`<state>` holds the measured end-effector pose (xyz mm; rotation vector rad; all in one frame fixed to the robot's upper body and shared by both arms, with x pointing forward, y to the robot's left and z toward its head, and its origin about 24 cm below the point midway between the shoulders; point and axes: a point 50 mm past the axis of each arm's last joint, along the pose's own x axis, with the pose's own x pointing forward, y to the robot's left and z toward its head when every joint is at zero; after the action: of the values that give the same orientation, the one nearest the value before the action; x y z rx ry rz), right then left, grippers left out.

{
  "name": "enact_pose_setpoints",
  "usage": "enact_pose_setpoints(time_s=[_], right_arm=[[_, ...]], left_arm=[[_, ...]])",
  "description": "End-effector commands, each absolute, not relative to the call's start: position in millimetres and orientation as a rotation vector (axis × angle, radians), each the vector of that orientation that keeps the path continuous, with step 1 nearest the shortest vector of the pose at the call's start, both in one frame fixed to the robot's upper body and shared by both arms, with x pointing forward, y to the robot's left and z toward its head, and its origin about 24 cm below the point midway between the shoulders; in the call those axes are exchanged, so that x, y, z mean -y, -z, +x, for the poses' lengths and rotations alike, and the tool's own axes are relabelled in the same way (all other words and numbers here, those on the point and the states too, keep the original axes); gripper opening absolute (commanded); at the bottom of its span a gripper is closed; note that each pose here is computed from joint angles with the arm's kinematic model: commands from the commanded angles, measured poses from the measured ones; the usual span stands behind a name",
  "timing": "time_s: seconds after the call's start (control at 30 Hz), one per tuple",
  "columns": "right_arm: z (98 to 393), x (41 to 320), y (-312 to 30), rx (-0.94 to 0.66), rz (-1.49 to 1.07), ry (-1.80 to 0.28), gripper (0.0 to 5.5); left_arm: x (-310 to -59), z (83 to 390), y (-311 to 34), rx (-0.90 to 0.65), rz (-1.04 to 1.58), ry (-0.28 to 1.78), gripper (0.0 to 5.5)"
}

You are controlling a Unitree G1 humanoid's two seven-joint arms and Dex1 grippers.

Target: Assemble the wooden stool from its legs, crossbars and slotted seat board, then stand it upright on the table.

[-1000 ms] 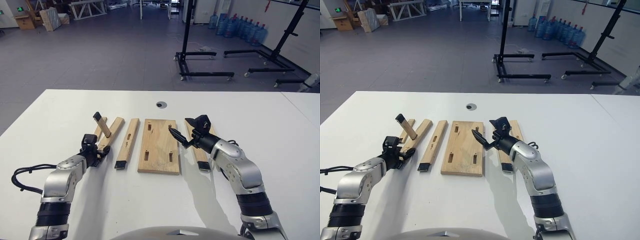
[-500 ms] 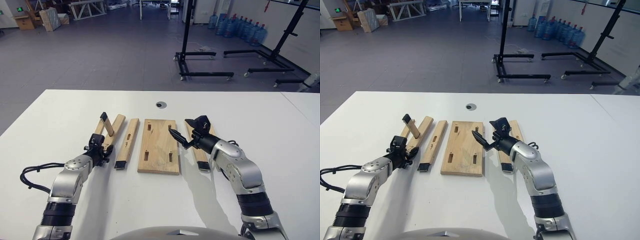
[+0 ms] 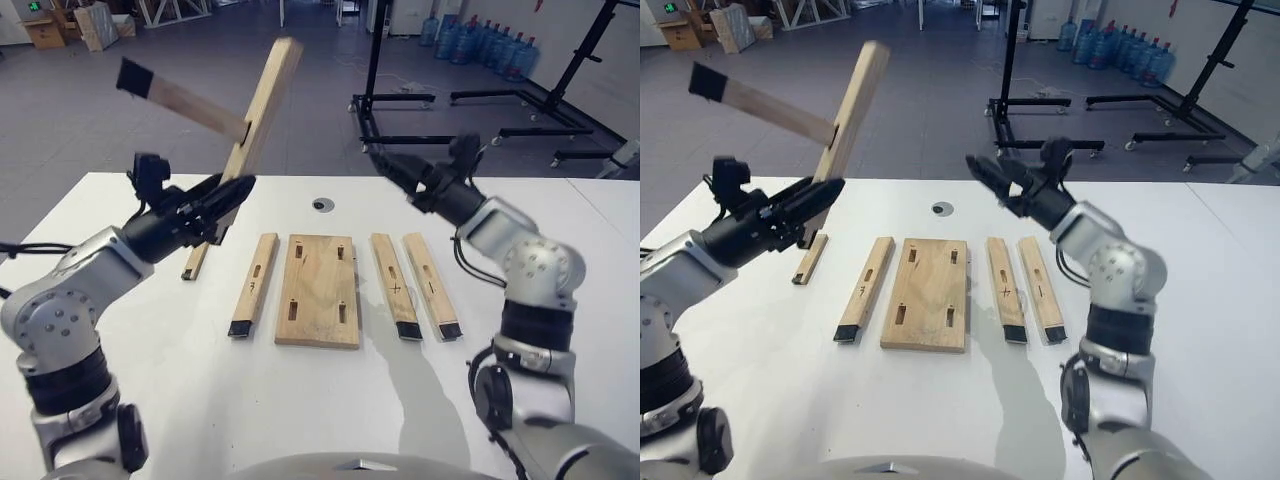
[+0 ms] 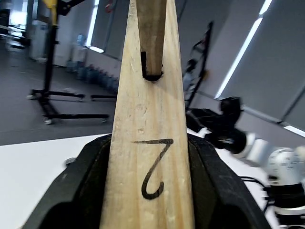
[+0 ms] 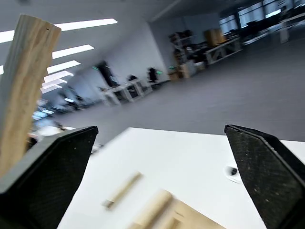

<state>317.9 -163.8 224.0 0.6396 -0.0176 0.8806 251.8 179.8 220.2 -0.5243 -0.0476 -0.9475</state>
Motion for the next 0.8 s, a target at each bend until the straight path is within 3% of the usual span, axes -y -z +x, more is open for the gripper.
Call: enact_pose_setpoints(time_s=[0.03, 0.17, 0.3, 0.8], right_arm=[[311.9, 143.1, -258.2, 0.012, 0.843, -1.182, 4.90], [302.9, 128.6, -258.3, 0.024, 0.960, -1.265, 4.90], [302.2, 117.8, -255.1, -0.003, 0.980, -1.260, 5.39], [297.4, 99.0, -274.3, -0.007, 1.014, -1.338, 5.40]], left_arm=[[-165.7, 262.7, -225.3, 0.036, -0.757, 1.058, 2.04], [-153.6, 263.2, -220.5, -0.019, -0.794, 1.129, 2.04], [-144.4, 258.8, -222.6, -0.036, -0.802, 1.199, 2.04], [-134.0, 247.3, -209.4, -0.171, -0.818, 1.292, 2.04]])
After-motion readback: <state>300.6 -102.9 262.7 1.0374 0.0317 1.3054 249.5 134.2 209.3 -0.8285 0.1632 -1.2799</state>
